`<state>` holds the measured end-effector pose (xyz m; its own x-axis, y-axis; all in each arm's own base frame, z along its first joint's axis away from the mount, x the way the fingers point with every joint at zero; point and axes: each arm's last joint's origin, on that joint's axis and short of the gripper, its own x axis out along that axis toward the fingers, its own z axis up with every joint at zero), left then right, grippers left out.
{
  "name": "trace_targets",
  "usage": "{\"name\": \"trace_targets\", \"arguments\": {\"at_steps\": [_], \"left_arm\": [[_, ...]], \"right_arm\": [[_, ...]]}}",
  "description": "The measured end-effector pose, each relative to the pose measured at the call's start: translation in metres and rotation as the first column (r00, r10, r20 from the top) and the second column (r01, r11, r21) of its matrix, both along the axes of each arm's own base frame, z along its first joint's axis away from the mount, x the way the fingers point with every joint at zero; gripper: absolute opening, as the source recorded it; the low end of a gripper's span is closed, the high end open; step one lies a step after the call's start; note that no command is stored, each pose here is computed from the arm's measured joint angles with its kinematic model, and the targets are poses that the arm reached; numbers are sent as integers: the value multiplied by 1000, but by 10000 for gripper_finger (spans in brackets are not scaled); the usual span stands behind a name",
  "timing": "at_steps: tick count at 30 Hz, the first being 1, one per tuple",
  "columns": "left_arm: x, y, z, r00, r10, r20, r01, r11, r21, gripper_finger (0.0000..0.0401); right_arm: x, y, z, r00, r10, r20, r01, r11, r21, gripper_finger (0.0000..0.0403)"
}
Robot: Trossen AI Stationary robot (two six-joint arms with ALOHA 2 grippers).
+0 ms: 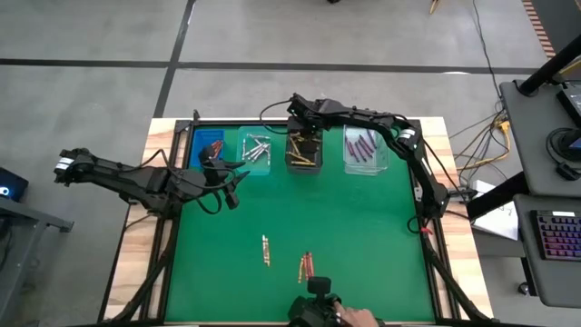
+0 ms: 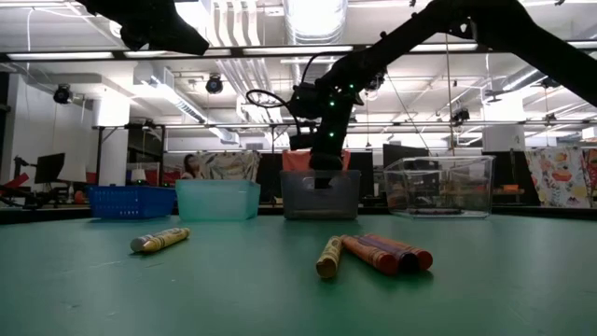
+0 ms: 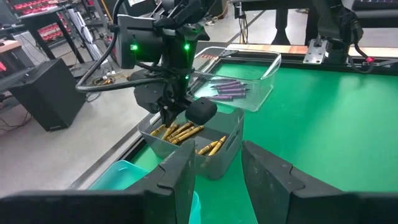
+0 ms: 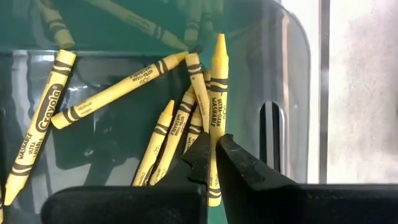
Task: Sort crayons
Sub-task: Put the yellow crayon into the black bin, then put the white crayon into the light blue bin
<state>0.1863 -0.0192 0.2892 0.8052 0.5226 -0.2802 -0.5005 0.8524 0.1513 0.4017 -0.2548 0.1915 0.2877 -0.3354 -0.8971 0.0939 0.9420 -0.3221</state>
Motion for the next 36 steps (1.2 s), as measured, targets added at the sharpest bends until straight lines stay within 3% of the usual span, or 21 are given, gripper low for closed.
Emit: {"name": "trace_targets", "arguments": {"at_steps": [21,36], "left_arm": [[0,0,-1,1000,1,-8,-1,1000,2,113],[0,0,-1,1000,2,-11,-2,1000,-1,113]], "right_arm": [[-2,2,-10,1000,14,-19,-14,1000,6,17],[-4,3,-4,1000,-11,-7,11,1000,15,108]]}}
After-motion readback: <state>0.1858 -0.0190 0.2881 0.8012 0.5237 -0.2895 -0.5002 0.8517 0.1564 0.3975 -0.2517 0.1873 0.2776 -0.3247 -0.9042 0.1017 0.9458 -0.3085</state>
